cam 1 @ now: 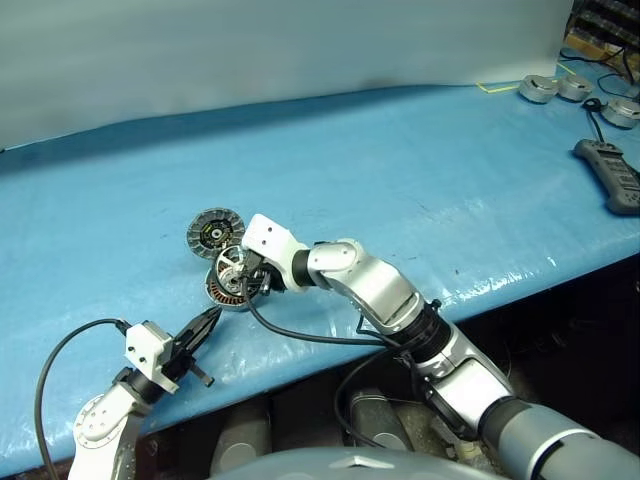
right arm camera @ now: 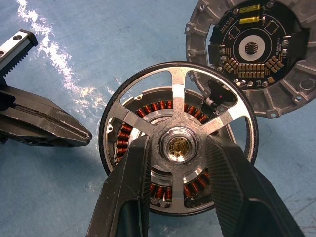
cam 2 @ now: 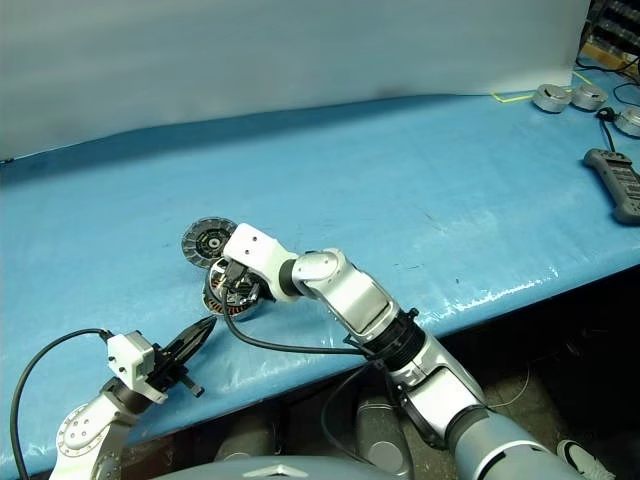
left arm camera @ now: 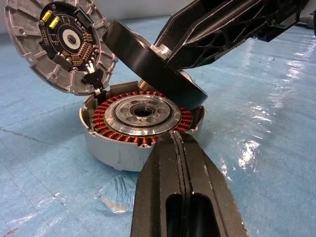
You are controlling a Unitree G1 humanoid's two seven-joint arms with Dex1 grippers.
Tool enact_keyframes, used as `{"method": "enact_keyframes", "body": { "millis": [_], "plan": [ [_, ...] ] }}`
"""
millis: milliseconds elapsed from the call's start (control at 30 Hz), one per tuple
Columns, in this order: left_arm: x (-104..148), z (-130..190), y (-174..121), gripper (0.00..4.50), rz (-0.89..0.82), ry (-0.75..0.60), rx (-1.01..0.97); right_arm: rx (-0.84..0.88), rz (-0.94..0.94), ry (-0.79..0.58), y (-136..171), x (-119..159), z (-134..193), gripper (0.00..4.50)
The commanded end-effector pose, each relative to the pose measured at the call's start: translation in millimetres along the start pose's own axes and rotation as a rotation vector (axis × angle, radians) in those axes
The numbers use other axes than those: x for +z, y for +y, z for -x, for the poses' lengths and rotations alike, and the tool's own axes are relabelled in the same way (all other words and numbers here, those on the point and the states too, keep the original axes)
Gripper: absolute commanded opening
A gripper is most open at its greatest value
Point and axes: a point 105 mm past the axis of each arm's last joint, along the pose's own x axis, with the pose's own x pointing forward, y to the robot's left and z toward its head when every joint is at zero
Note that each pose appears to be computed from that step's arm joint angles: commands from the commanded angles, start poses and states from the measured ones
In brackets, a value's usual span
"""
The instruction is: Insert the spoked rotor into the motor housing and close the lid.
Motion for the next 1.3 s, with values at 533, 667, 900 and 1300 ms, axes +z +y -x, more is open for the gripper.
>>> {"method": "enact_keyframes", "body": {
  "millis": [533, 667, 900, 1300],
  "plan": [
    [0.5, 0.5, -0.2, 0.00, -0.015, -0.007, -0.004, -0.013, 0.009, -0.084, -0.6, 22.7, 7.9, 3.06],
    [0.4, -0.2, -0.4, 0.00, -0.014, -0.007, -0.007, -0.009, 0.001, -0.121, 3.9, 30.6, 9.2, 2.05],
    [0.7, -0.6, -0.6, 0.00, -0.015, -0.010, -0.004, 0.011, -0.020, -0.138, 11.4, 33.8, 4.5, 0.04],
    [0.3, -0.6, -2.3, 0.00, -0.012, -0.014, 0.007, -0.041, -0.113, -0.116, 8.5, -1.0, -22.2, 0.04]
  ]
}}
